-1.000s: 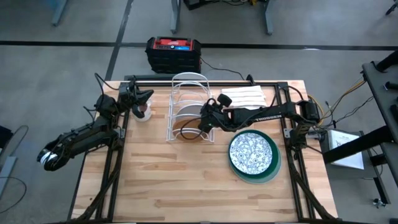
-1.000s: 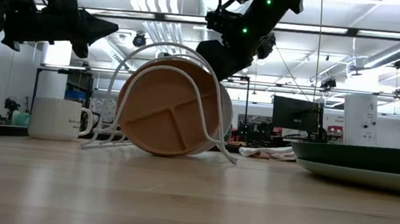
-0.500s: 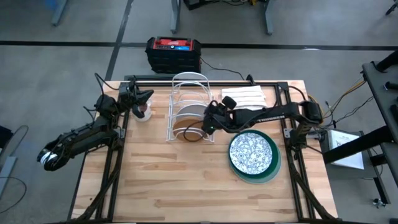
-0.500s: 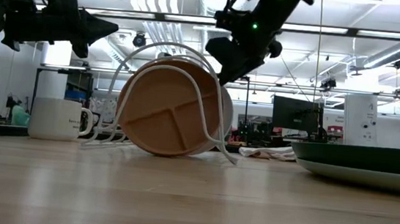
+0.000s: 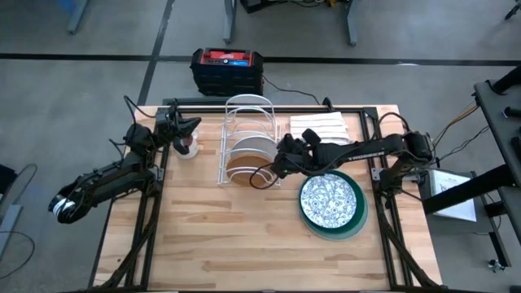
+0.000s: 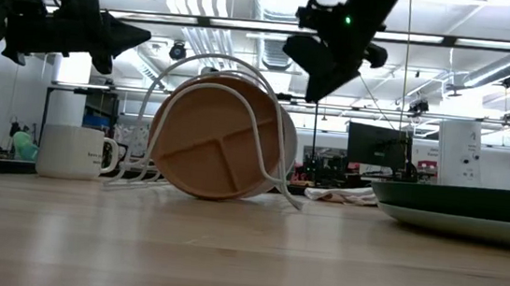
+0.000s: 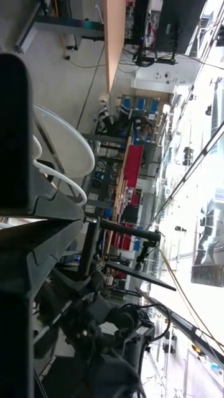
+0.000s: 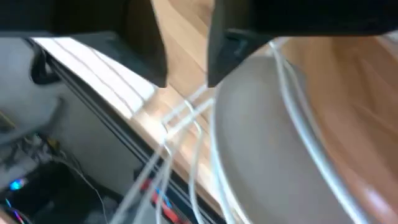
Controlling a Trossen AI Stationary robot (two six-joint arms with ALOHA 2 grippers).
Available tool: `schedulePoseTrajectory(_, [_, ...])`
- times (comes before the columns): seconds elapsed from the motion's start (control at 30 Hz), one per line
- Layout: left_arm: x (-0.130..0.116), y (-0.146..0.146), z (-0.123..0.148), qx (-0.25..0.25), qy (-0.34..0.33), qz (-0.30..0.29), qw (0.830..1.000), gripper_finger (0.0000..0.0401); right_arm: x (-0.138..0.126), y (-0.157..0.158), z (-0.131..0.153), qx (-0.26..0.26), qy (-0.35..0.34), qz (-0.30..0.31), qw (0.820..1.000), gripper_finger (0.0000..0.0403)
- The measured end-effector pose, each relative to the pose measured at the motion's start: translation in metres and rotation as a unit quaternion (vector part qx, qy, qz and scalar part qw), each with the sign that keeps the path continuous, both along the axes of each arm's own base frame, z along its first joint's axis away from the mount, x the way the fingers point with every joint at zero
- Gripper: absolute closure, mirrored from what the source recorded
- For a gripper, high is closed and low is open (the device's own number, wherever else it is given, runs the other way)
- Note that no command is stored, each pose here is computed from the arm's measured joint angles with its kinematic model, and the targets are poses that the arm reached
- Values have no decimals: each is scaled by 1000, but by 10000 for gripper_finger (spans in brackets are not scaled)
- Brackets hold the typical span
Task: Sort dishes
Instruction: Put the white plate in the dish rack
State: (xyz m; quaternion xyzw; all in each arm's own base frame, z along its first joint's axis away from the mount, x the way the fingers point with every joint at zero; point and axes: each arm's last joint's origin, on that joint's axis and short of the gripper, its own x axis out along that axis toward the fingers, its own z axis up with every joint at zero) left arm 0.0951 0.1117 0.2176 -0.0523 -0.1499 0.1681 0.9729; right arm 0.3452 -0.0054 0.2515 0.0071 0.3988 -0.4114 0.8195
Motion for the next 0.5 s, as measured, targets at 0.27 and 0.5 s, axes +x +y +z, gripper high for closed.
schedulePoseTrajectory(0.27, [0, 0, 0, 0, 0, 0, 1000, 401, -4, -20, -25, 21, 9, -38, 999, 390])
schedulePoseTrajectory(0.5, [0, 0, 0, 0, 0, 1, 1000, 401, 4, -25, -40, 42, -31, -6, 999, 400])
